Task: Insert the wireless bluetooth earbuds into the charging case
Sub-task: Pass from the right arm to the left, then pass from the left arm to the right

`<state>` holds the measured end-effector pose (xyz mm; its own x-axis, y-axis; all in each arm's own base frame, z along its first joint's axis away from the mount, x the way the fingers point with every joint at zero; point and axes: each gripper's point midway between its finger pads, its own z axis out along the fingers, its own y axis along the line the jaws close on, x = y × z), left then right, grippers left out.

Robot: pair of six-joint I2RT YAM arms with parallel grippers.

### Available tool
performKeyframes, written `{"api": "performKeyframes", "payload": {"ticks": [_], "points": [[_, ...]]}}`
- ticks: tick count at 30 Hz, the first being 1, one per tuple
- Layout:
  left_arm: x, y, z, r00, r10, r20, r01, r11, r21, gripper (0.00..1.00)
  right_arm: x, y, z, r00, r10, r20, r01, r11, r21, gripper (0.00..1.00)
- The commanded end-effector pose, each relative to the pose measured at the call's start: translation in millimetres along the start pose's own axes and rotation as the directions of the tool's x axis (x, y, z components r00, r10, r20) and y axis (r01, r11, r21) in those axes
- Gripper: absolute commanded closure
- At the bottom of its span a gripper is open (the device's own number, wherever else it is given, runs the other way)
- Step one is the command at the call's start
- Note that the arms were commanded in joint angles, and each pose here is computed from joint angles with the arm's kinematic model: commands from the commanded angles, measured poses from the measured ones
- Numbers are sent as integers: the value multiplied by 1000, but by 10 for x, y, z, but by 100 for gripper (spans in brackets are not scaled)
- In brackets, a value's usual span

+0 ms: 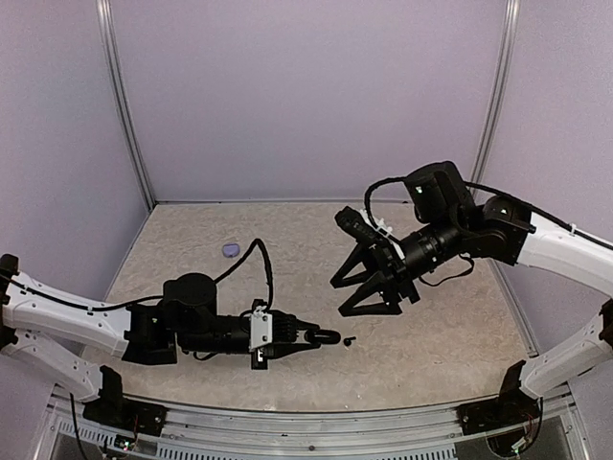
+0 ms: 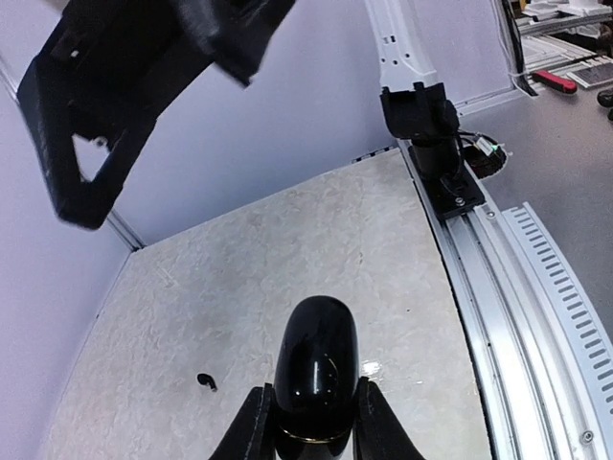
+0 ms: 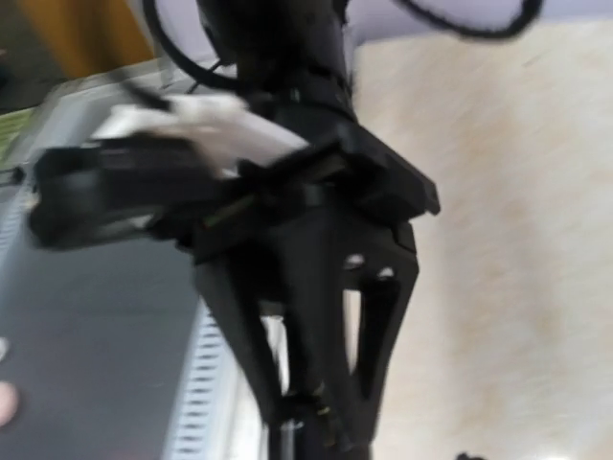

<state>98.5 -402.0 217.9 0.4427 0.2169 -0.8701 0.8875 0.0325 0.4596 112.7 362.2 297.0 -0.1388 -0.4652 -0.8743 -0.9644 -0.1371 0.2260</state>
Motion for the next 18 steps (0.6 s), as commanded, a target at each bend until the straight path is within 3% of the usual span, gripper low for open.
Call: {"api": "performKeyframes", "payload": {"ticks": [1,8,18], "points": [[-129,264,-67,985,-158,62,161,986,-48,89,170,-121,61,993,-85,-83,96,984,150,37],[-160,473,-122,957,-267,116,274,960,-52,90,283,-172,225,969,-141,-201,188,953,239,43],[-169,520,-129,952,-279,127,288,956,-52,91,348,-327,336,956,-130,-262,207,933,295,47]]}}
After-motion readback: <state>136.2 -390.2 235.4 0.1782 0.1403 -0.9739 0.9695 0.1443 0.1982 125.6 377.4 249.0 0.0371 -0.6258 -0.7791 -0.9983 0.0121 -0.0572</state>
